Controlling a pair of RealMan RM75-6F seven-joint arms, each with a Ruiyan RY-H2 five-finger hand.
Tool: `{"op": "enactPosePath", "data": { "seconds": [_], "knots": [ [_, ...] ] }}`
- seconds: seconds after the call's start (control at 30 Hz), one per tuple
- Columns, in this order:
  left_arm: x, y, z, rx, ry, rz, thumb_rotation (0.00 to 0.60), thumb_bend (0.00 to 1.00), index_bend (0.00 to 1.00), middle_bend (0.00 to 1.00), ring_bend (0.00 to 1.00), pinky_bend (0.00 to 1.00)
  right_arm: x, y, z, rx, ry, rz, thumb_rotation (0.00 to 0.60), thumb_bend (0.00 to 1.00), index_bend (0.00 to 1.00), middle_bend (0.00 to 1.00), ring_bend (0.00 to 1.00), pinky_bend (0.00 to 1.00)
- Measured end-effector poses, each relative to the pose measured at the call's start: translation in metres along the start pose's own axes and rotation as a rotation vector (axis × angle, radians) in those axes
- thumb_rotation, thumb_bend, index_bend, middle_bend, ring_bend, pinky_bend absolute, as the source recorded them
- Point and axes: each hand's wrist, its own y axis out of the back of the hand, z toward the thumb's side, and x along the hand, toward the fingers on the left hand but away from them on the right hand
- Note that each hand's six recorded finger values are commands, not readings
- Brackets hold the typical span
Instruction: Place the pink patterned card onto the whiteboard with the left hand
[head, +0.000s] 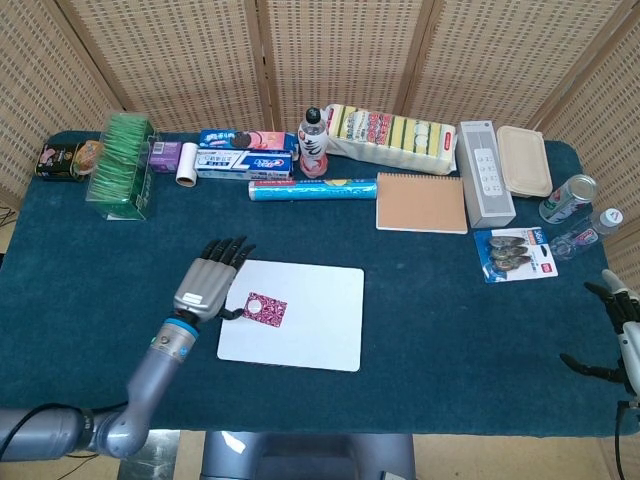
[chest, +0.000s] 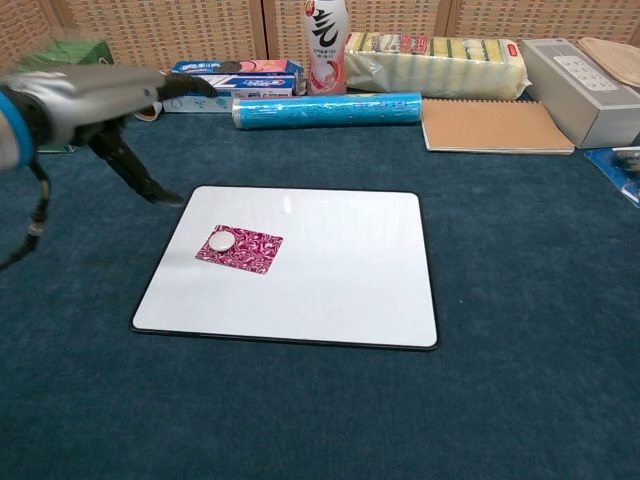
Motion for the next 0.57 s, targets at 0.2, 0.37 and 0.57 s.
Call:
{"op": "enactPosePath", "data": {
  "seconds": [0.2,0.37,0.57],
  "knots": [
    [-0.049,0.020,-0.060,-0.040,0.049,0.121,0.600,0.08,0.00,0.00,0.00,0.05,0.000,-0.002,0.002,0.010,0.006,0.002,0.600,0.10,0.12,0.00,0.00,0.00],
    [-0.107,0.018,-0.120,-0.056,0.191,0.181,0.600,0.08,0.00,0.00,0.00,0.05,-0.001,-0.004,0.004,0.029,0.011,-0.006,0.600,0.10,0.12,0.00,0.00,0.00],
    [-0.171,0.000,-0.162,-0.134,0.317,0.186,0.600,0.08,0.00,0.00,0.00,0.05,-0.001,-0.001,0.006,0.115,0.001,-0.072,0.600,0.10,0.12,0.00,0.00,0.00]
  ]
}}
